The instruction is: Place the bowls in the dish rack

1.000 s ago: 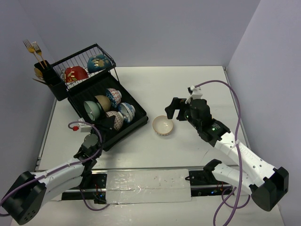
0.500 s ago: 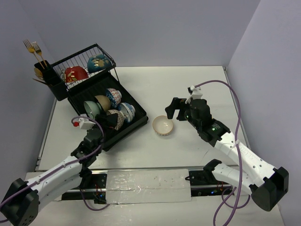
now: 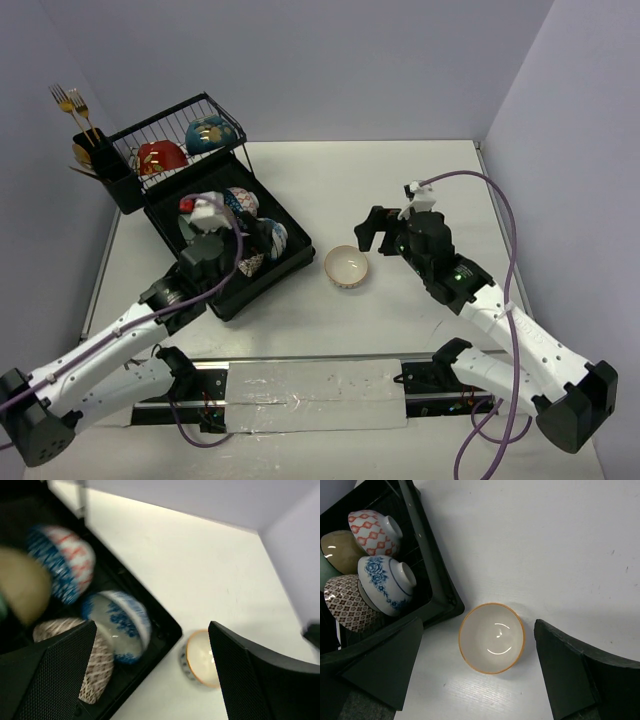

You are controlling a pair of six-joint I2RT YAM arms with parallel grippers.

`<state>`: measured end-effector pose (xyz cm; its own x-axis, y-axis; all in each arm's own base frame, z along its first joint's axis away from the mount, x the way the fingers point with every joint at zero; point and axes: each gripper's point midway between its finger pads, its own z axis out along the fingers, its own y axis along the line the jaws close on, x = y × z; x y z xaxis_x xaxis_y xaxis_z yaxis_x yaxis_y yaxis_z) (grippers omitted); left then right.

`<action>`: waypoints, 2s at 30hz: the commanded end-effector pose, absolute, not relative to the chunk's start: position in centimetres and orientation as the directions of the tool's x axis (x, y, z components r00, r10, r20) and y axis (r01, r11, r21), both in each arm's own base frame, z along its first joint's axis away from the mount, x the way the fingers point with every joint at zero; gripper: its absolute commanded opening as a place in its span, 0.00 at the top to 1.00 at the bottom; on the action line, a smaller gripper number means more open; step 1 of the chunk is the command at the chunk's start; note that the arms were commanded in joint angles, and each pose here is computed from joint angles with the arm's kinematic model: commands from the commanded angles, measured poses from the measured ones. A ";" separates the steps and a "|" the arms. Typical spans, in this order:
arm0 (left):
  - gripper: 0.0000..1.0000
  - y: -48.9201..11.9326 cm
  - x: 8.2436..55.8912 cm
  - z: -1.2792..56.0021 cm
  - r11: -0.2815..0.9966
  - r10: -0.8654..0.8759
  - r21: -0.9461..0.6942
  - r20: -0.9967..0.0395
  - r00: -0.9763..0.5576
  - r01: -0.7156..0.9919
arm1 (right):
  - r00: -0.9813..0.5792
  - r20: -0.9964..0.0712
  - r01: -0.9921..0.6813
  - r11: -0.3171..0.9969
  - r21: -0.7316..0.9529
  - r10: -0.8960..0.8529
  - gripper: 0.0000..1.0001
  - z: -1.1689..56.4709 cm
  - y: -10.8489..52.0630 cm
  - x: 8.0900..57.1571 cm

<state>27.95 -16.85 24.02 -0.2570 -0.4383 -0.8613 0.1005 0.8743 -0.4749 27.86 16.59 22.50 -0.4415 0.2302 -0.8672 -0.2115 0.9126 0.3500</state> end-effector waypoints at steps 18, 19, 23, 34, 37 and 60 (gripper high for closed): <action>0.19 -41.0 23.2 16.7 0.288 0.615 -0.035 -0.759 -0.213 0.957 | -0.331 -0.829 0.303 0.882 0.360 0.452 0.00 18.7 5.4 27.1; 0.20 -41.3 23.2 15.2 0.280 0.636 -0.044 -0.740 -0.220 0.959 | -0.337 -0.819 0.309 0.876 0.370 0.465 0.00 18.3 5.2 27.2; 0.29 -42.5 23.2 12.9 0.260 0.662 -0.067 -0.714 -0.228 0.963 | -0.352 -0.789 0.308 0.858 0.411 0.504 0.00 17.1 4.9 27.4; 0.57 -43.2 23.8 7.7 0.296 0.736 -0.090 -0.614 -0.287 0.951 | -0.340 -0.797 0.284 0.862 0.419 0.500 0.00 17.5 4.9 27.6; 0.67 -43.3 23.8 7.3 0.305 0.747 -0.095 -0.594 -0.299 0.948 | -0.343 -0.795 0.281 0.863 0.421 0.500 0.00 17.4 5.0 27.6; 0.92 -43.6 23.4 6.1 0.325 0.762 -0.101 -0.561 -0.324 0.940 | -0.346 -0.798 0.263 0.868 0.422 0.493 0.00 17.4 5.3 27.7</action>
